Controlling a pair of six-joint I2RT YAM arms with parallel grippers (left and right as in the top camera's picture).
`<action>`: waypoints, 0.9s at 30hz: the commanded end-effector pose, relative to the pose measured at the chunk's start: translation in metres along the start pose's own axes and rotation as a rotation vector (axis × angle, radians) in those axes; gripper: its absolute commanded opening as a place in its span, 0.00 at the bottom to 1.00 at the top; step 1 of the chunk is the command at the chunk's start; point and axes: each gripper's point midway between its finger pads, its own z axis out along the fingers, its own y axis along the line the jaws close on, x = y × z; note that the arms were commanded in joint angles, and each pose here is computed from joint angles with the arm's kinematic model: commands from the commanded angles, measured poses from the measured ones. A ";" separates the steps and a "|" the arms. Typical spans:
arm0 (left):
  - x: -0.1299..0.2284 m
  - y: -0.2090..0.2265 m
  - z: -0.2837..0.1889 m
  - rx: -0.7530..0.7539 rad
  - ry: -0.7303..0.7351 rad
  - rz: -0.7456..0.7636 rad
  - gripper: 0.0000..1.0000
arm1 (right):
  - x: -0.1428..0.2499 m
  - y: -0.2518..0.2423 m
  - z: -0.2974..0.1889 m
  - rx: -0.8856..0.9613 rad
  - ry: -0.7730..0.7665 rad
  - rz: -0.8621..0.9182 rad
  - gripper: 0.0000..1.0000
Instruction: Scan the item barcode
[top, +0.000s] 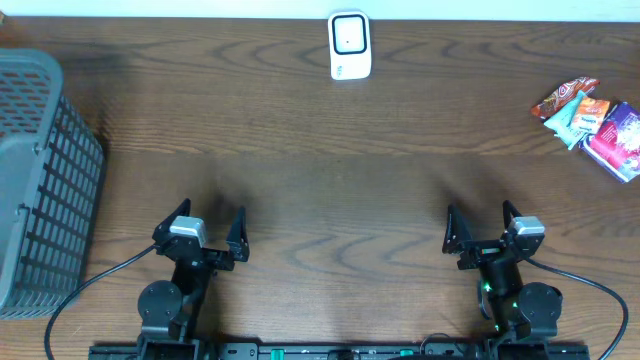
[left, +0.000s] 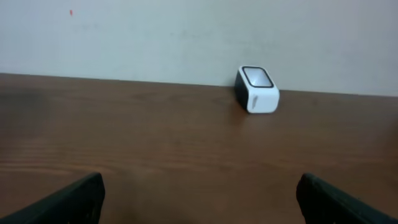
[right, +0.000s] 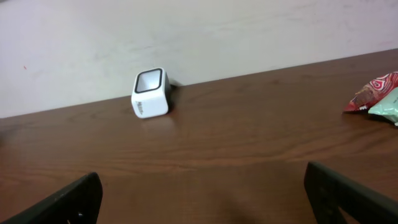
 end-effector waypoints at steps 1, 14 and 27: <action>0.016 0.004 -0.001 -0.016 0.060 0.047 0.98 | 0.000 0.001 0.000 -0.004 -0.001 -0.015 0.99; 0.015 0.020 -0.002 -0.099 0.063 0.145 0.98 | 0.000 0.001 0.000 -0.004 -0.001 -0.015 0.99; 0.015 0.044 -0.006 -0.226 0.067 0.136 0.98 | 0.000 0.001 0.000 -0.005 0.000 -0.015 0.99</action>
